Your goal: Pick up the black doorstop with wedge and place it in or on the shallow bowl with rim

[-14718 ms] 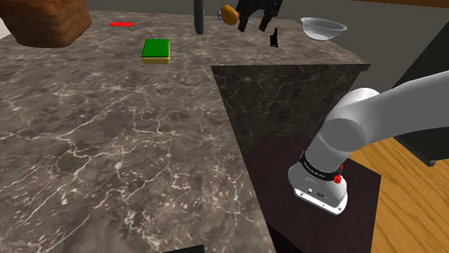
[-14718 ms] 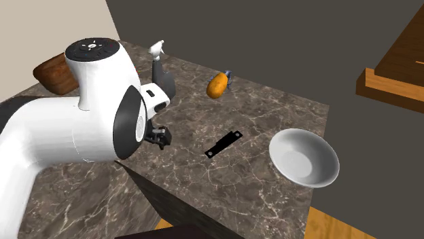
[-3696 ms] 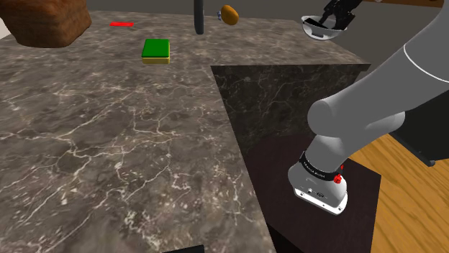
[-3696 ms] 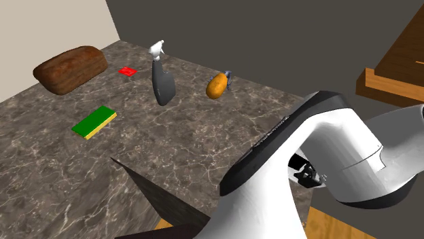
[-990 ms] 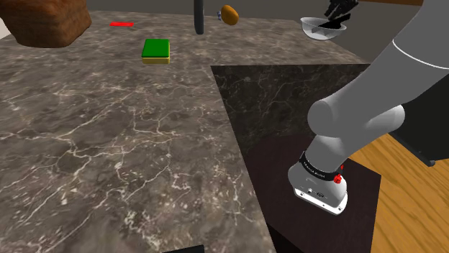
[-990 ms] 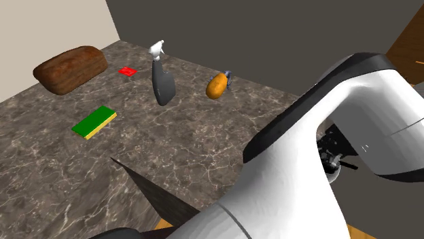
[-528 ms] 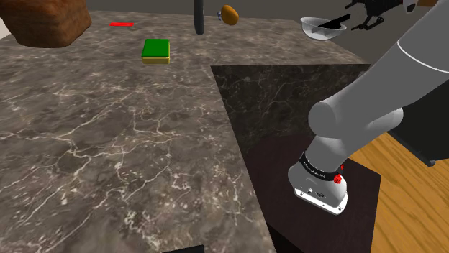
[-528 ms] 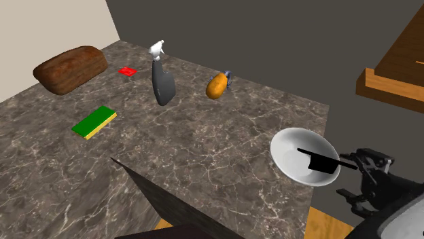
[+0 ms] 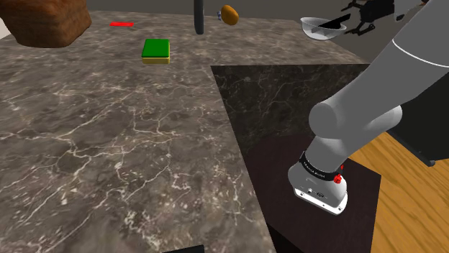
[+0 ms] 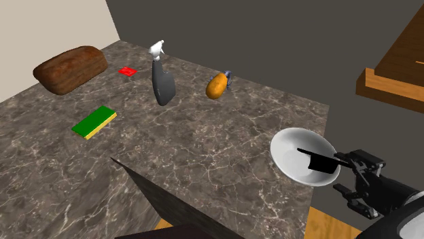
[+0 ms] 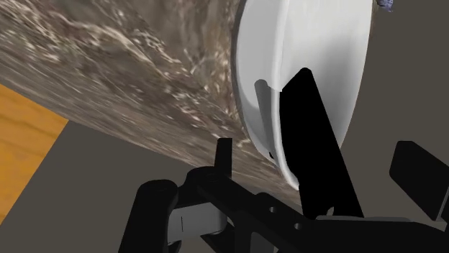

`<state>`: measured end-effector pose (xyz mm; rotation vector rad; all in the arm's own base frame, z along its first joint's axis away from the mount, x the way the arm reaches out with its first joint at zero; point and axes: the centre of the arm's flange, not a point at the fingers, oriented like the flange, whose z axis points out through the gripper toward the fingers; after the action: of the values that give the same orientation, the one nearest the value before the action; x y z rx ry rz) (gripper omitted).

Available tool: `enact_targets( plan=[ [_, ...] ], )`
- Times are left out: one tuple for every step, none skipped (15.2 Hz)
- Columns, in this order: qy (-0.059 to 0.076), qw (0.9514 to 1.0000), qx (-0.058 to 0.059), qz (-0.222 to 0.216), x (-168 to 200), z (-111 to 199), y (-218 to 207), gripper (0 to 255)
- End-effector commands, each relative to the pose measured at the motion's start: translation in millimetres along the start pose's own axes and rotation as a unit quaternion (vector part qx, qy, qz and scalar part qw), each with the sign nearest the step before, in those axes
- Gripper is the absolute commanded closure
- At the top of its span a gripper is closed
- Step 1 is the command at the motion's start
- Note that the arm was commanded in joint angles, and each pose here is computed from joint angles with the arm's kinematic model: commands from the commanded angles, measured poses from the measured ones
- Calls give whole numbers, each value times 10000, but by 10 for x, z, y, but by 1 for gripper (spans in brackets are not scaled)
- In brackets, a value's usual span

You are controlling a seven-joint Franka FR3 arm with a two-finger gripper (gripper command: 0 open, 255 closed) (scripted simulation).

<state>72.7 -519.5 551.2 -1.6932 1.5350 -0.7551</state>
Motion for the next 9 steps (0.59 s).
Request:
enact_targets(
  plan=[
    [2, 10000, 2, -5, -1, 65, 5, 0],
    [2, 10000, 2, -5, -2, 65, 5, 0],
    [2, 10000, 2, -5, -2, 65, 5, 0],
    [2, 10000, 2, -5, -1, 65, 5, 0],
    [2, 10000, 2, -5, -1, 65, 5, 0],
    [2, 10000, 2, -5, -1, 65, 5, 0],
    [2, 10000, 2, -5, -1, 65, 5, 0],
    [2, 10000, 2, -5, -1, 65, 6, 0],
    [2, 10000, 2, -5, -1, 65, 6, 255]
  ],
)
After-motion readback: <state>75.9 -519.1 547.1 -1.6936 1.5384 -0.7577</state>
